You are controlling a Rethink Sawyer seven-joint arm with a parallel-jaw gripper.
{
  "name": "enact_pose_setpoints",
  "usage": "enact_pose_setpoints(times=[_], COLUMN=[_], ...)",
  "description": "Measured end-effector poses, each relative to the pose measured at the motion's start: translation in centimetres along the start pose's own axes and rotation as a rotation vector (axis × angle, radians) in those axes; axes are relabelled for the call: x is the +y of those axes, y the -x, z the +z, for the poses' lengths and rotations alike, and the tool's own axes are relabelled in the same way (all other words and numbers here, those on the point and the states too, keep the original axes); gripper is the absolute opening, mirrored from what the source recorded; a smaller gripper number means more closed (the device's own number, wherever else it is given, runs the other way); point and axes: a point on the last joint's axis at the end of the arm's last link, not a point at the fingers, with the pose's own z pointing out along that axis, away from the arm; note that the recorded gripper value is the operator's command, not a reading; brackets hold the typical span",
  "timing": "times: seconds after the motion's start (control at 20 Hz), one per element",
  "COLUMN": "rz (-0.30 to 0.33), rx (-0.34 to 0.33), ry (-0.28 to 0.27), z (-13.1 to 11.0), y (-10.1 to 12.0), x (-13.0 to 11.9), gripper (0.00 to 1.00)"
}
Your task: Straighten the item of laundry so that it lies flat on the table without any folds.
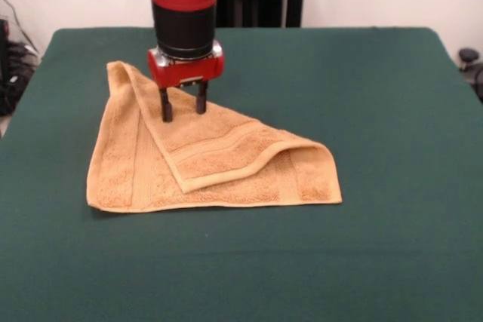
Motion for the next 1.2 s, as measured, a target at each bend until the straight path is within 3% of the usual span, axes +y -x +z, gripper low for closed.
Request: enact_pose_setpoints(times=[0.75, 0.8, 1.2], rz=[-0.019, -0.019, -0.023], rx=[-0.011, -0.013, -0.020], ry=[-0.002, -0.001, 0.003], z=[0.11, 0.14, 0.12], y=[0.10, 0.14, 0.40], x=[-0.07, -0.03, 0.09], gripper=[1.00, 0.00, 0.00])
